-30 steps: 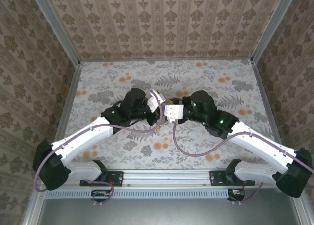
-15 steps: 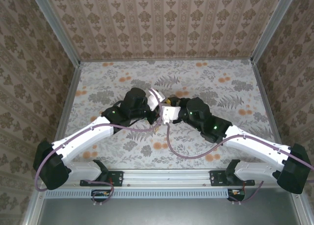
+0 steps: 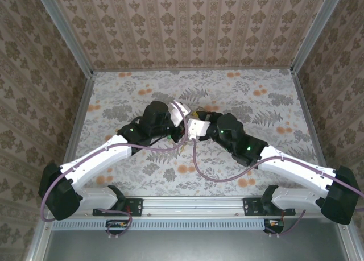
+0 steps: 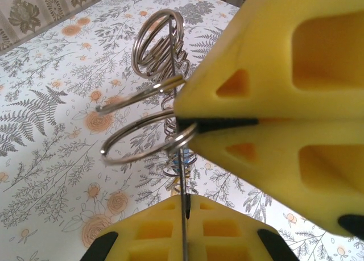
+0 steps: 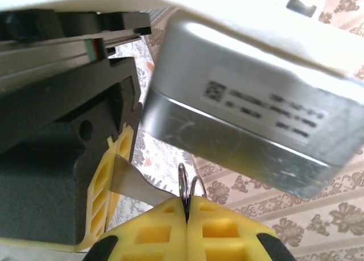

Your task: Put the keys on the keyring

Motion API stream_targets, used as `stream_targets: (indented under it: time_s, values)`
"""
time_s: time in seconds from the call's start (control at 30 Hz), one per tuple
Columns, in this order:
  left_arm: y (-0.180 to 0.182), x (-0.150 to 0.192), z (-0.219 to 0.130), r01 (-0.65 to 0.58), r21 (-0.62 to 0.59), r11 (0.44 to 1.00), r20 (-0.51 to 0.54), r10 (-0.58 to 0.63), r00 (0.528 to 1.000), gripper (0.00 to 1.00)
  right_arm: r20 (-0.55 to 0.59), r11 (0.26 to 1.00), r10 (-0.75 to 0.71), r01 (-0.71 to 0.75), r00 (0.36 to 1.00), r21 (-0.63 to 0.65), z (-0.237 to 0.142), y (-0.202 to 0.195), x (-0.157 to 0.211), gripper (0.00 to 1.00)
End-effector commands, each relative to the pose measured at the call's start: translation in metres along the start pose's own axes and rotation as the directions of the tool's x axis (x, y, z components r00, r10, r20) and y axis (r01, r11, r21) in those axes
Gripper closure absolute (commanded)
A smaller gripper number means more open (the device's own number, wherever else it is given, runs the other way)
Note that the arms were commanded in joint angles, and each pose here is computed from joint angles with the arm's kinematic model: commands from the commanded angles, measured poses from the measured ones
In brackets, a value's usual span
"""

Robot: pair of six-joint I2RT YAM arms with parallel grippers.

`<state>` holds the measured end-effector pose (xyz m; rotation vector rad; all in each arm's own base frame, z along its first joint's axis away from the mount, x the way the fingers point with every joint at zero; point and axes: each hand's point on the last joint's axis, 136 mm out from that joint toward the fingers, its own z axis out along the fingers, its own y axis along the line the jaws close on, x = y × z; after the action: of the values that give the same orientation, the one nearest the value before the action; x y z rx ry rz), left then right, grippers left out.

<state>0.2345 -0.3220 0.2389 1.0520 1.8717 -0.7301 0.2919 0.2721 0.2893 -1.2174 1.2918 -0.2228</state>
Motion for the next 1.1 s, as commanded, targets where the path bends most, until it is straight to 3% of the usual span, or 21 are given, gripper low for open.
stream_targets:
  time_s: [0.0, 0.23, 0.4, 0.63, 0.73, 0.97, 1.07]
  values:
    - [-0.025, -0.019, -0.009, -0.027, 0.109, 0.994, 0.081, 0.018, 0.997, 1.00, -0.044, 0.984, 0.159, -0.154, 0.986, 0.095, -0.001, -0.021, 0.019, 1.00]
    - [-0.025, -0.030, -0.012, 0.046, 0.130, 0.990, 0.147, -0.065, 0.987, 1.00, 0.060, 0.893, 0.446, -0.449, 0.893, 0.038, -0.002, -0.020, 0.021, 1.00]
    - [-0.023, -0.027, -0.010, 0.090, 0.131, 0.987, 0.156, -0.110, 0.982, 1.00, 0.103, 0.851, 0.521, -0.525, 0.847, 0.008, 0.001, -0.015, 0.022, 1.00]
    - [-0.025, -0.027, -0.013, 0.124, 0.155, 0.980, 0.205, -0.155, 0.966, 0.72, 0.139, 0.829, 0.558, -0.558, 0.818, -0.038, 0.004, -0.002, 0.028, 1.00]
    - [-0.027, -0.023, -0.014, 0.123, 0.167, 0.978, 0.213, -0.157, 0.964, 0.68, 0.144, 0.815, 0.578, -0.576, 0.803, -0.058, 0.005, 0.003, 0.034, 1.00]
    - [-0.027, -0.012, -0.020, 0.143, 0.172, 0.975, 0.227, -0.181, 0.957, 0.40, 0.137, 0.805, 0.593, -0.586, 0.793, -0.095, 0.006, 0.017, 0.047, 1.00]
    - [-0.029, -0.010, -0.024, 0.139, 0.181, 0.974, 0.231, -0.180, 0.956, 0.34, 0.134, 0.800, 0.600, -0.590, 0.789, -0.111, 0.007, 0.021, 0.050, 1.00]
